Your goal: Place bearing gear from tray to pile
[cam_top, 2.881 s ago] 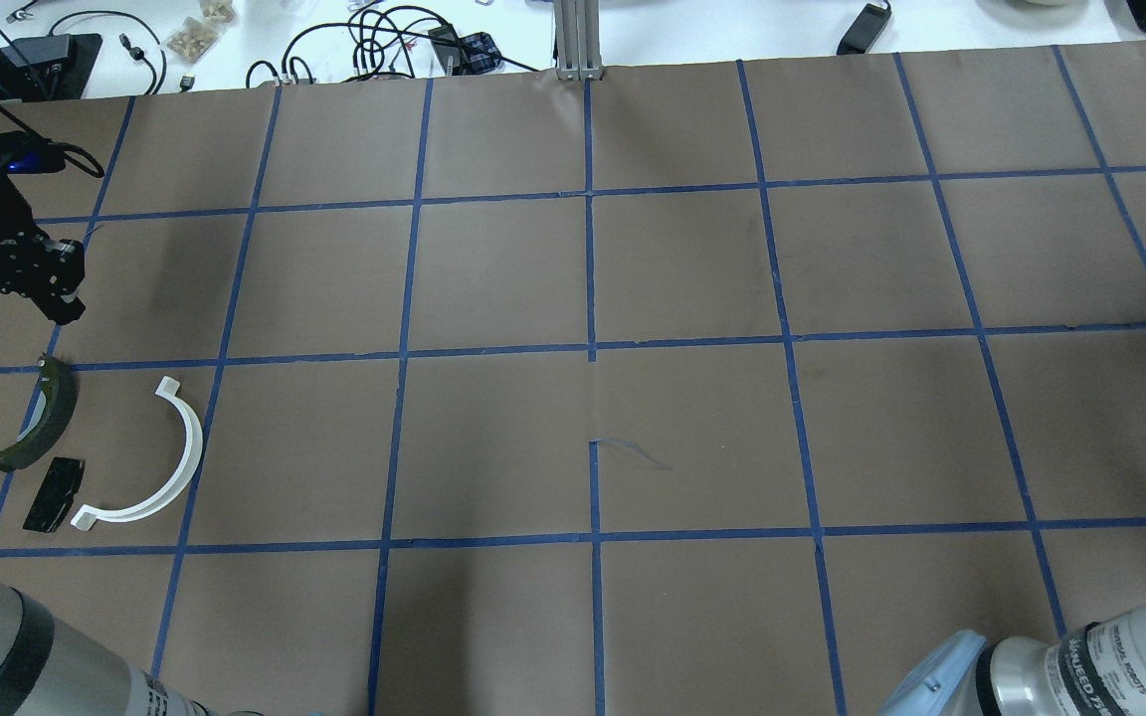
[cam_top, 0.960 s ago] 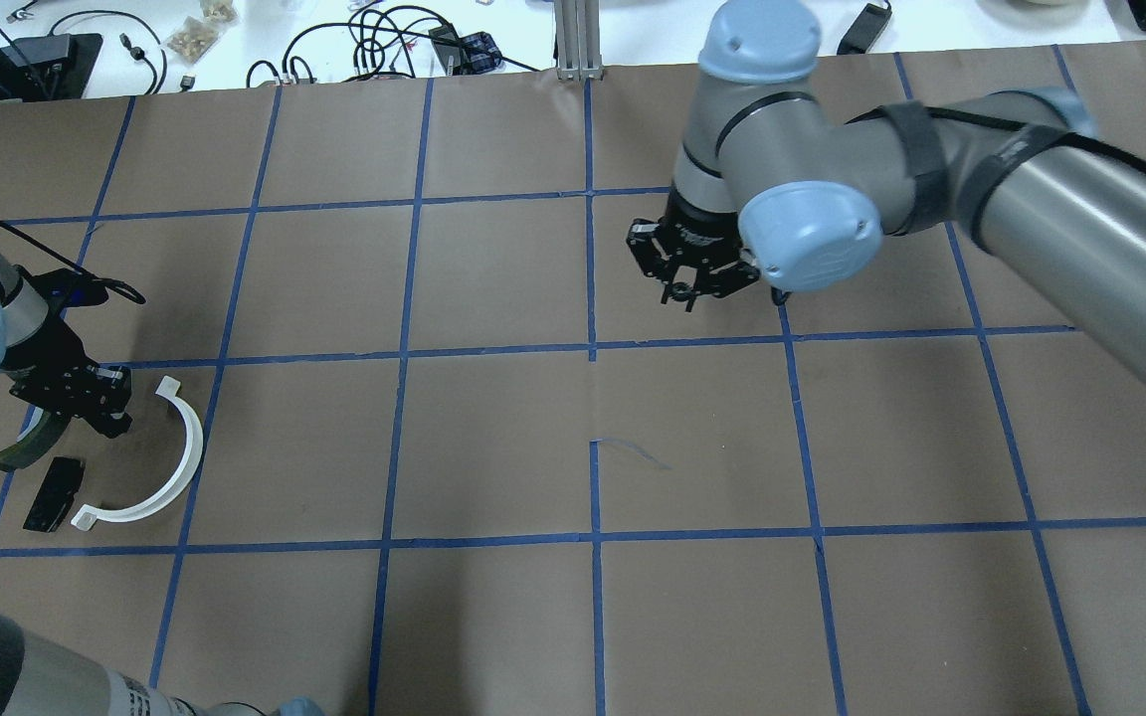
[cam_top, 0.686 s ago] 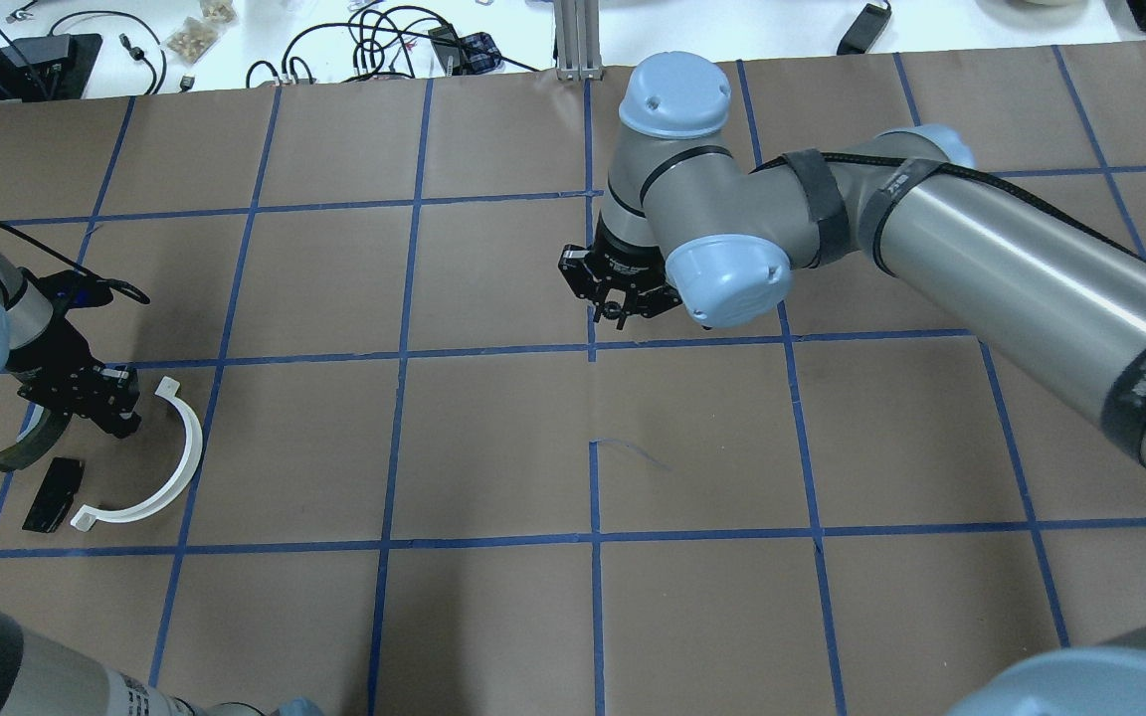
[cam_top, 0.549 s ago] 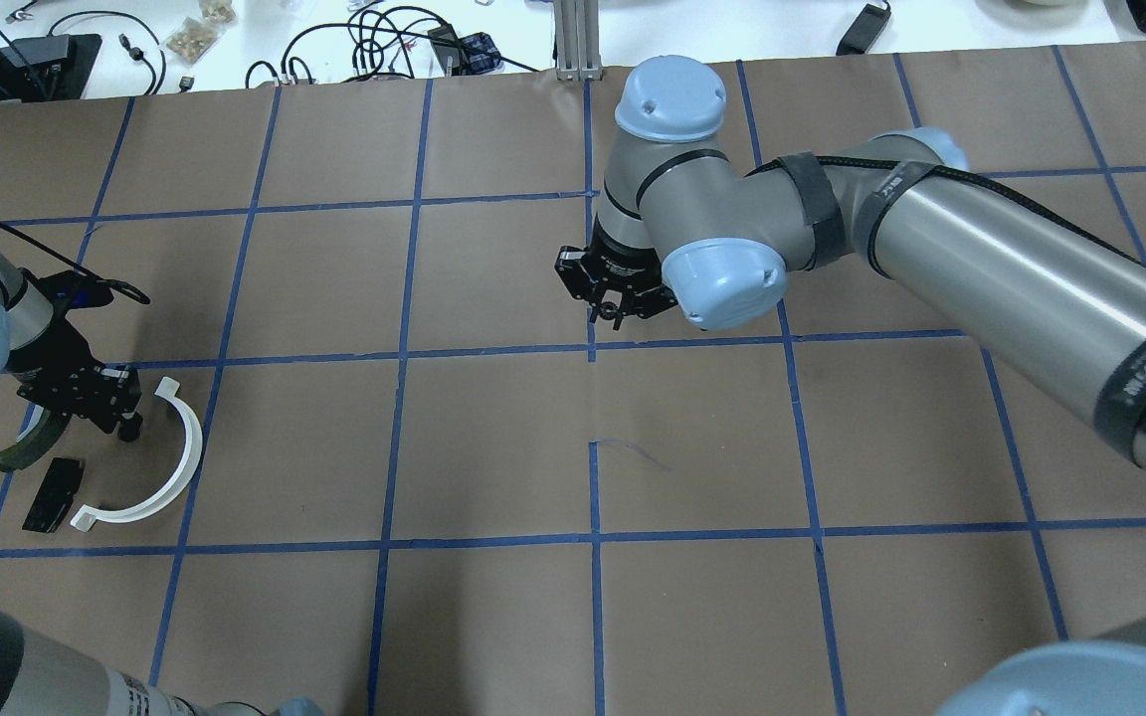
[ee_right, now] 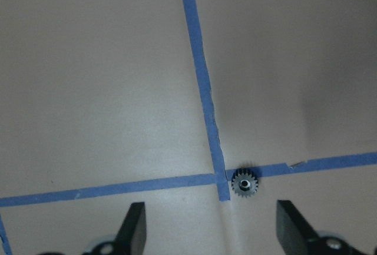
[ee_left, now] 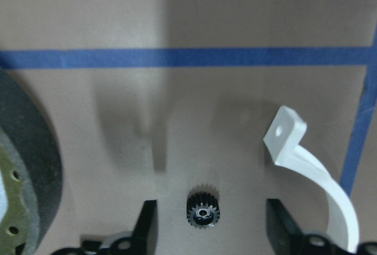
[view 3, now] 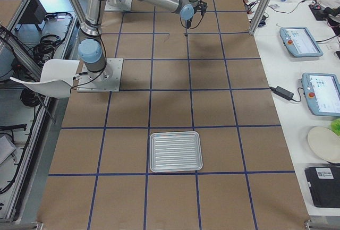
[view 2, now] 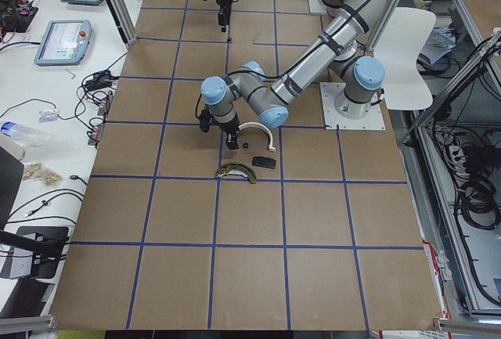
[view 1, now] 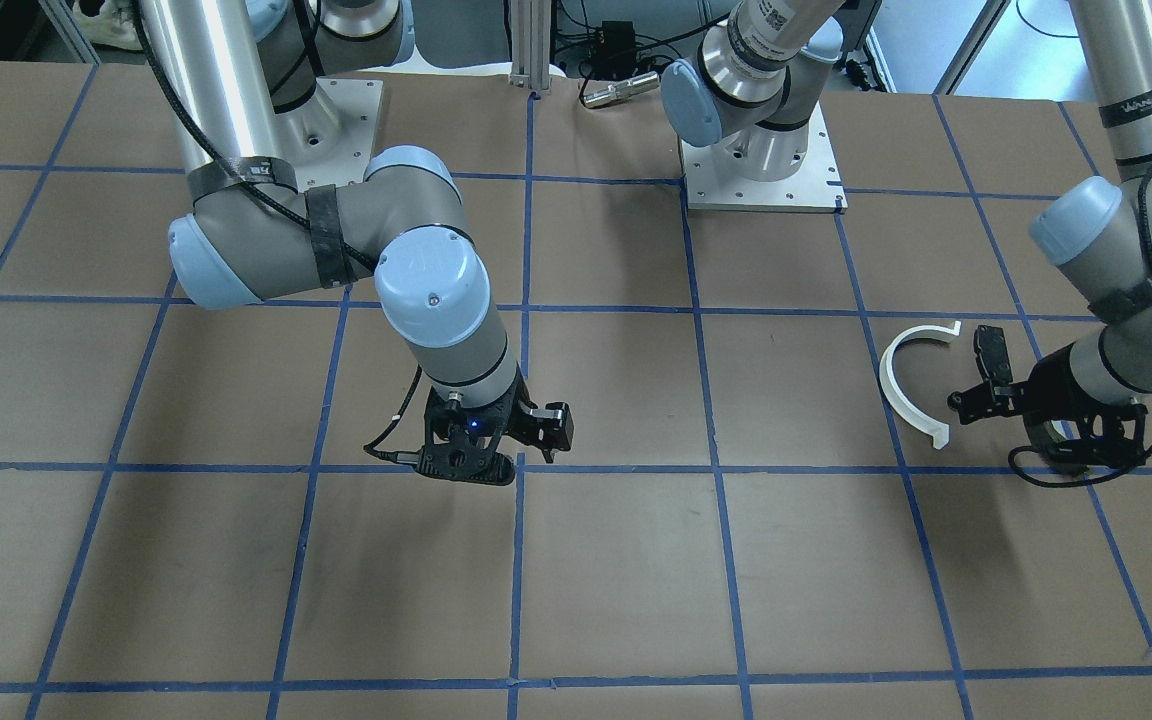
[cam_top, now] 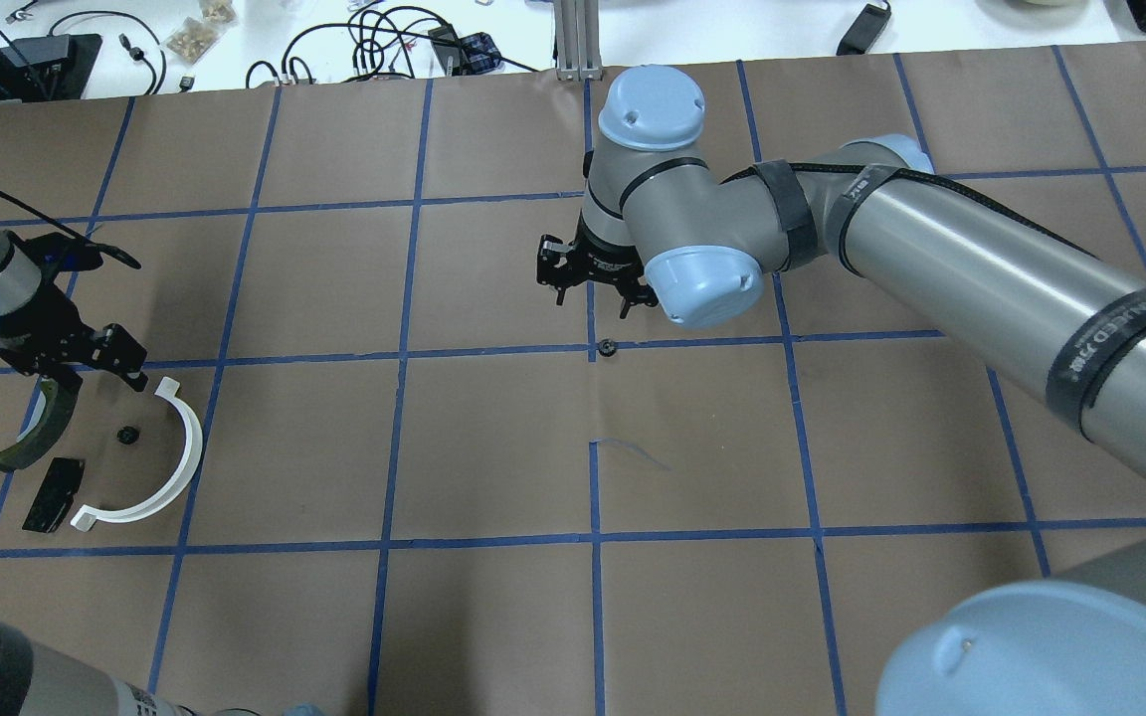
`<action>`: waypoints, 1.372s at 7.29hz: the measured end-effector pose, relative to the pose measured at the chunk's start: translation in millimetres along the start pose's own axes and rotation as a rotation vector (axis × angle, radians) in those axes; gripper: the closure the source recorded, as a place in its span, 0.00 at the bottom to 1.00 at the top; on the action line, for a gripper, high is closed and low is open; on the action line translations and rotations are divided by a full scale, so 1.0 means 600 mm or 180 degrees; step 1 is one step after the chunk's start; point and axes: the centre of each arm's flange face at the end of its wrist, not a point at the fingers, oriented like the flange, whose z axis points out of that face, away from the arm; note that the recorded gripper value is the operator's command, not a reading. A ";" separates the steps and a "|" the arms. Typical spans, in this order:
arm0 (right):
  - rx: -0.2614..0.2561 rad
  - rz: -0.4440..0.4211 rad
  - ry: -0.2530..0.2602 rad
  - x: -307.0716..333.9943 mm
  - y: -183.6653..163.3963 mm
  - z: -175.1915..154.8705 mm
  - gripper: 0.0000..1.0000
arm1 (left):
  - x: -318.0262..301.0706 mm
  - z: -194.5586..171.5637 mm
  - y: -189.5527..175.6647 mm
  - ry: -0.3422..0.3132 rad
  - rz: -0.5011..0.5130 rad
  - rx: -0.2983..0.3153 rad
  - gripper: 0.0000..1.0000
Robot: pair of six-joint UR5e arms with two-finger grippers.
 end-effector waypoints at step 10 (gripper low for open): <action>-0.0258 -0.0214 0.0745 0.246 -0.104 -0.474 0.00 | 0.727 -0.167 -0.134 0.0070 0.0125 0.0429 0.00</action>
